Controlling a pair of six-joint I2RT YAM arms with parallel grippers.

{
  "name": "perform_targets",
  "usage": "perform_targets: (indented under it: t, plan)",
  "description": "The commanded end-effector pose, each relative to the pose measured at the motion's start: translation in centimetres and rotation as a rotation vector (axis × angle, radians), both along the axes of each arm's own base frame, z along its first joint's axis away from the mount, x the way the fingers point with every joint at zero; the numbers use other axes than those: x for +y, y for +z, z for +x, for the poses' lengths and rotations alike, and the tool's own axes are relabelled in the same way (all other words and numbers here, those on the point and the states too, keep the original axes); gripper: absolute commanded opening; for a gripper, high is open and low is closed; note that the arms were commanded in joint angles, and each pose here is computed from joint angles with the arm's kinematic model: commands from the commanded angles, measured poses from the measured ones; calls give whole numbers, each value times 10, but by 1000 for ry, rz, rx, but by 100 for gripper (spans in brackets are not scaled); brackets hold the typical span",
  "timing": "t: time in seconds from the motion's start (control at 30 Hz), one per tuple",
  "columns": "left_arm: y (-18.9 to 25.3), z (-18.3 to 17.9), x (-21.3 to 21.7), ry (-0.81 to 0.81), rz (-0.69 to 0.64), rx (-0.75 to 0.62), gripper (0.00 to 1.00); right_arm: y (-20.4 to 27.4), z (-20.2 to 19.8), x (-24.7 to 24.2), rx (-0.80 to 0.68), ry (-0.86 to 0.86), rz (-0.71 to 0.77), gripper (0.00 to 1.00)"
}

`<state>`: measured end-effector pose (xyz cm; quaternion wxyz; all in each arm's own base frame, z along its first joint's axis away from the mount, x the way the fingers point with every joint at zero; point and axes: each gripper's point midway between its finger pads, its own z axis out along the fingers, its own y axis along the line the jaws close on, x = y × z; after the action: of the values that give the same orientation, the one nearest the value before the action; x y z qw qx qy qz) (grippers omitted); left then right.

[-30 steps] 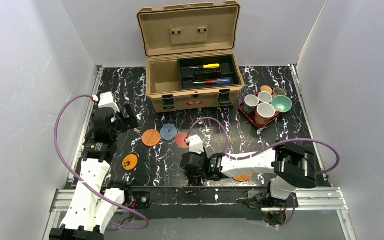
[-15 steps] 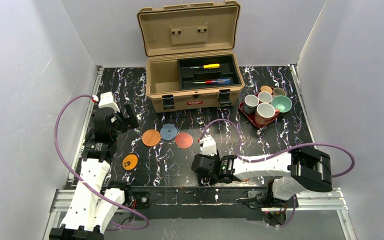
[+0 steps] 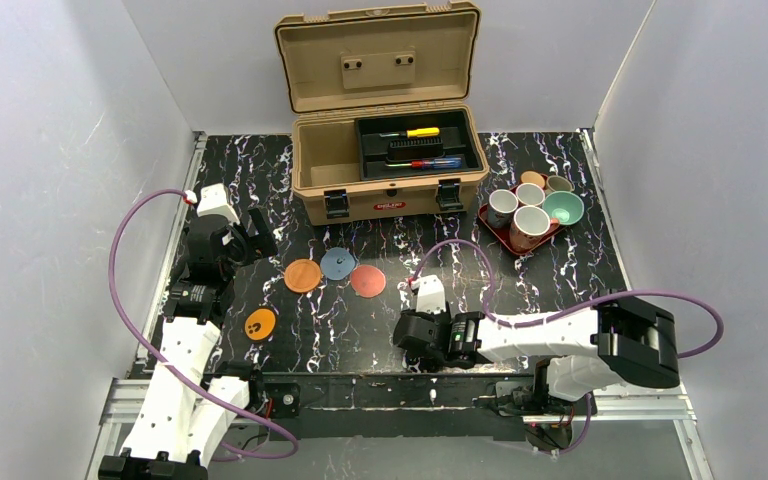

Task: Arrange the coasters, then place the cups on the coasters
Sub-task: Move the coaster to the corner of the board.

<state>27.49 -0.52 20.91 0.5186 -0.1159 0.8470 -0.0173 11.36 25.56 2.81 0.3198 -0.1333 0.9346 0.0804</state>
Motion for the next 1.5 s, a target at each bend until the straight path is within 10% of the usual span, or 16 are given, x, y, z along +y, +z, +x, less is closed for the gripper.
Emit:
perform_targets:
  t: [0.0,1.47]
  plan:
    - [16,2,0,3,3,-32,98,-16,-9,-40,36,-31,-127,62]
    - [15,4,-5,-24,-8,-34,98,25,-1,-3,-9,76,-57,73]
